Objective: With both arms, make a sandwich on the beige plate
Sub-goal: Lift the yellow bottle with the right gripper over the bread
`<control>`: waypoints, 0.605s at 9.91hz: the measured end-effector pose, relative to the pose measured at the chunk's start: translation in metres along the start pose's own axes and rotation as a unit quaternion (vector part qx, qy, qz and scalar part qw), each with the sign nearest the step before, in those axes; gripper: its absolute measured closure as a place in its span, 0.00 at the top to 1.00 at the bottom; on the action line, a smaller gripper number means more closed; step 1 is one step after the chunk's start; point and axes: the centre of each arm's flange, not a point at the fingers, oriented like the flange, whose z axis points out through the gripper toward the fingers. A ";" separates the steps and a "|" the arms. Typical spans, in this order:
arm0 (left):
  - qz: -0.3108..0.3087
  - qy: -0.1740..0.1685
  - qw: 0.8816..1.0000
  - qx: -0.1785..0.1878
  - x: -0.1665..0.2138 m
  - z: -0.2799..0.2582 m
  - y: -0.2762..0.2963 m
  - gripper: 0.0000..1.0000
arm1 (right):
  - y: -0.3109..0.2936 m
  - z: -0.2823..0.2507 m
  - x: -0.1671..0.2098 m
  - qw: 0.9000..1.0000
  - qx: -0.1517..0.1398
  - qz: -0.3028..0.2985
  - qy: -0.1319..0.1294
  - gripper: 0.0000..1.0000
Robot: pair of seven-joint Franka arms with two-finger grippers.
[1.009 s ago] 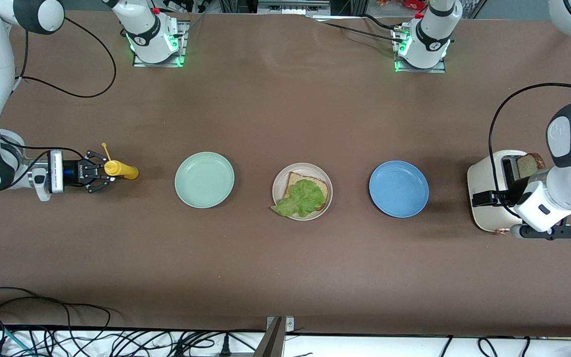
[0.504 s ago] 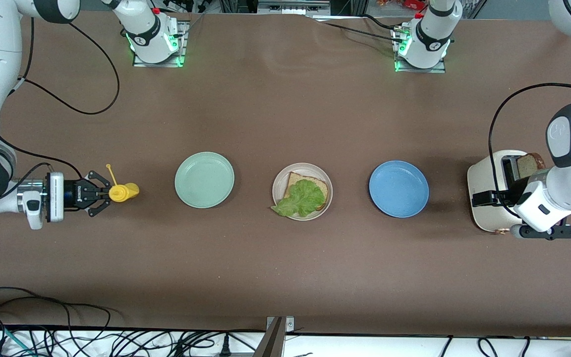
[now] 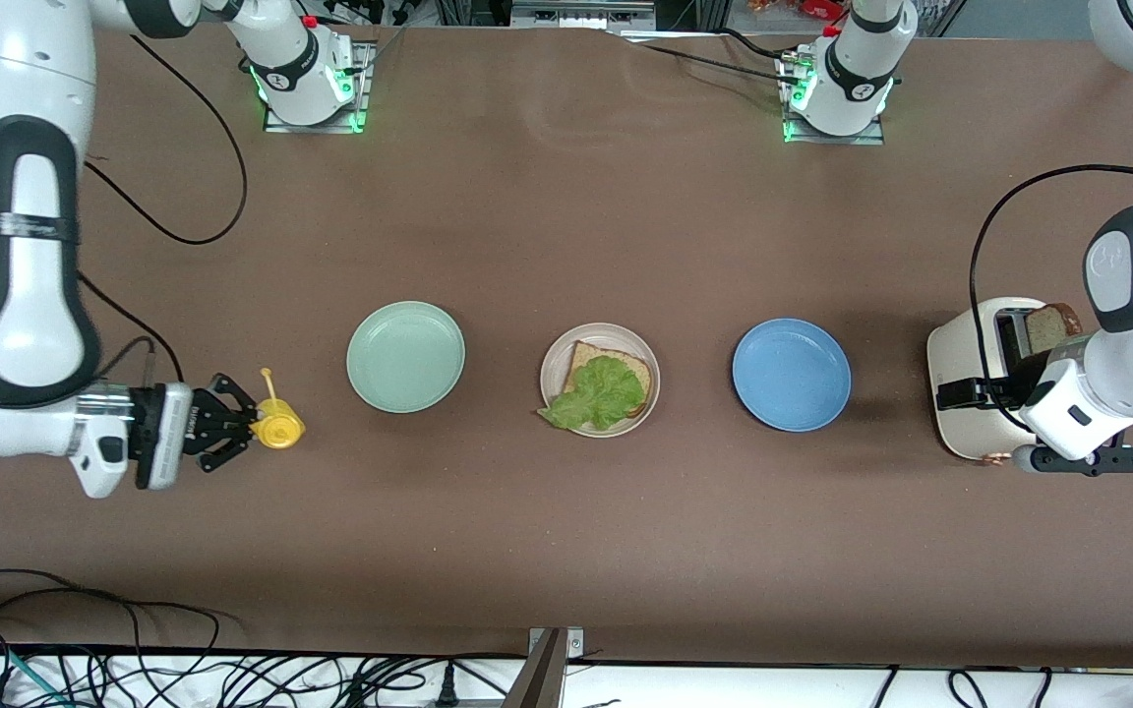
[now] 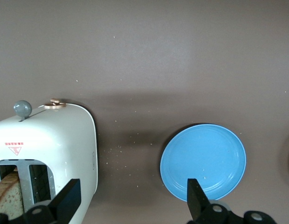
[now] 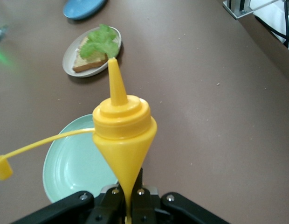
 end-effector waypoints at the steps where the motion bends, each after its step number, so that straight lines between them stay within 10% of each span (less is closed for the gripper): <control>1: -0.003 -0.003 1.000 0.001 -0.001 0.001 -0.004 1.00 | -0.005 0.009 0.022 1.000 -0.011 0.011 -0.025 0.04; 6: 0.005 -0.045 0.997 0.063 -0.011 0.010 -0.054 1.00 | -0.046 0.063 0.127 0.981 -0.111 0.058 -0.147 0.04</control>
